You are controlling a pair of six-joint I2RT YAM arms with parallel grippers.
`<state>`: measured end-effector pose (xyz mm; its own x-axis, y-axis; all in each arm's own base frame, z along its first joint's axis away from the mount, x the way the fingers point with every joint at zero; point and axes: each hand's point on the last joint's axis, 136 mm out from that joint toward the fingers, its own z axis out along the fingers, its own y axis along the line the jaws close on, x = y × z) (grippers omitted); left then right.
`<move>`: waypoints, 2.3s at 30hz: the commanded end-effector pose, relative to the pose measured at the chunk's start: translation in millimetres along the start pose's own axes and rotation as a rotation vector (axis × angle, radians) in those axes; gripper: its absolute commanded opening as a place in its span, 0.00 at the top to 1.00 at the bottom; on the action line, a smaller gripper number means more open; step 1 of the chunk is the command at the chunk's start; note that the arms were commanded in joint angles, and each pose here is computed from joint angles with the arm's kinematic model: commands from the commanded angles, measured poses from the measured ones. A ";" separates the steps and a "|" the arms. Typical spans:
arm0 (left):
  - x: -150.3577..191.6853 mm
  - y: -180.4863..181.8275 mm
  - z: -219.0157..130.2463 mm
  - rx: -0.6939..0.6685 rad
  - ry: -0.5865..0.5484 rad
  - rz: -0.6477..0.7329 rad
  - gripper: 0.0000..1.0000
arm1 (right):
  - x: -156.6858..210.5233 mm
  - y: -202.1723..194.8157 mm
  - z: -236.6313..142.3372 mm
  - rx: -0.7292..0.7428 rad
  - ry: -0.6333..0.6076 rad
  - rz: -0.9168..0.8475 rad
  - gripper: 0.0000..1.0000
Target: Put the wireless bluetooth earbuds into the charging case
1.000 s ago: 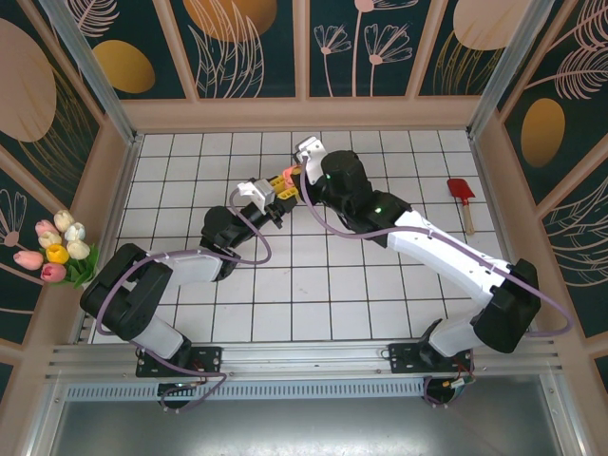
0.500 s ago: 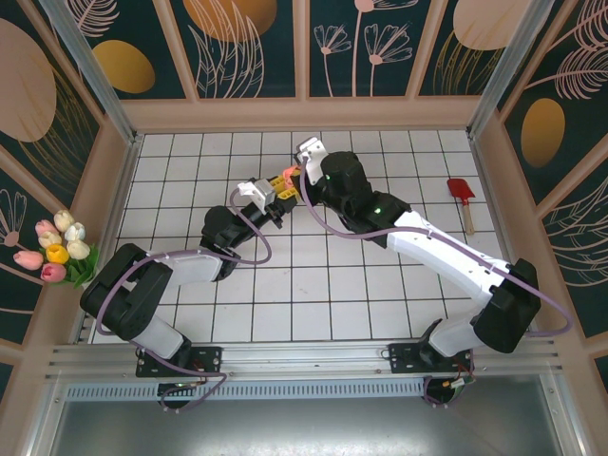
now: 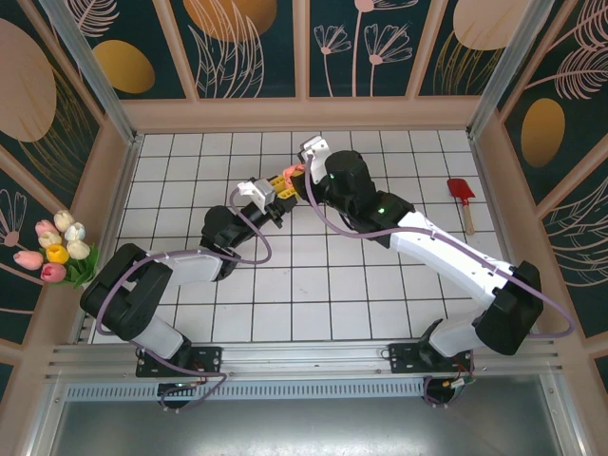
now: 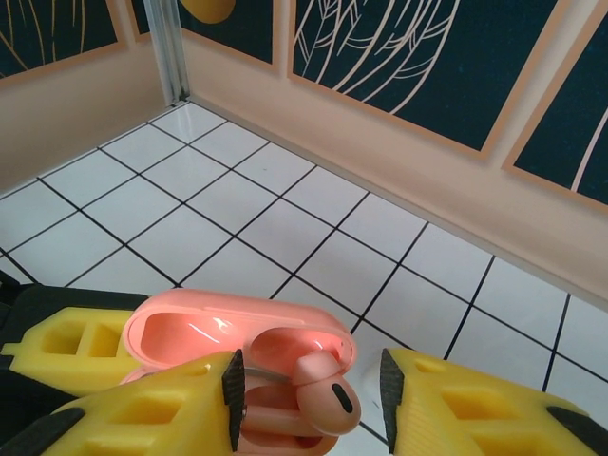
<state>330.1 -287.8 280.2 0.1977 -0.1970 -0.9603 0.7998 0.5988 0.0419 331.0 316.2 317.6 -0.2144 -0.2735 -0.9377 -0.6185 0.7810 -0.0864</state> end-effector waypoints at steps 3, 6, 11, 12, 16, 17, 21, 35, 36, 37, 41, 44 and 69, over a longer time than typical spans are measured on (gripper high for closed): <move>-25.2 -3.4 5.9 0.018 -0.082 0.010 1.00 | -19.9 1.9 -14.8 -0.042 -0.063 0.041 0.54; -24.0 -3.3 5.9 0.018 -0.078 0.009 1.00 | -25.3 3.5 -16.8 -0.056 -0.075 0.051 0.54; -24.1 -3.9 5.5 0.019 -0.078 0.010 1.00 | -33.6 5.6 -20.0 -0.077 -0.099 0.071 0.54; -23.9 -3.7 5.4 0.018 -0.077 0.010 1.00 | -35.5 5.6 -20.5 -0.080 -0.105 0.075 0.53; -23.9 -3.7 5.2 0.019 -0.077 0.009 1.00 | -41.3 4.8 -22.2 -0.082 -0.121 0.086 0.53; -23.5 -3.9 5.3 0.019 -0.077 0.009 1.00 | -42.1 4.1 -22.0 -0.080 -0.122 0.089 0.53; -22.9 -3.9 5.0 0.019 -0.075 0.006 1.00 | -50.1 3.0 -26.3 -0.085 -0.145 0.099 0.53; -21.3 -3.9 5.2 0.021 -0.074 -0.001 1.00 | -82.1 -12.8 -35.5 -0.077 -0.210 0.207 0.51; -20.2 -3.7 4.8 0.020 -0.071 -0.002 1.00 | -83.7 -17.5 -34.8 -0.063 -0.207 0.225 0.51; -20.6 -3.7 5.0 0.020 -0.072 -0.002 1.00 | -84.6 -21.5 -33.1 -0.051 -0.201 0.242 0.51; -21.8 -3.8 4.4 0.018 -0.077 -0.003 1.00 | -78.2 -44.9 -26.3 0.020 -0.161 0.344 0.52; -22.4 -3.8 3.2 0.015 -0.082 0.002 1.00 | -66.0 -63.3 -23.4 0.065 -0.122 0.467 0.52; -23.1 -18.2 -13.2 0.068 -0.182 0.106 1.00 | 31.4 -53.3 -11.9 0.059 0.196 0.933 0.72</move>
<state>312.7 -284.4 286.2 0.3213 -0.2431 -0.9152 0.8052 0.5787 0.1290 353.6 251.2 302.9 -0.7008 0.3722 -0.6086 -0.1185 0.7806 0.6138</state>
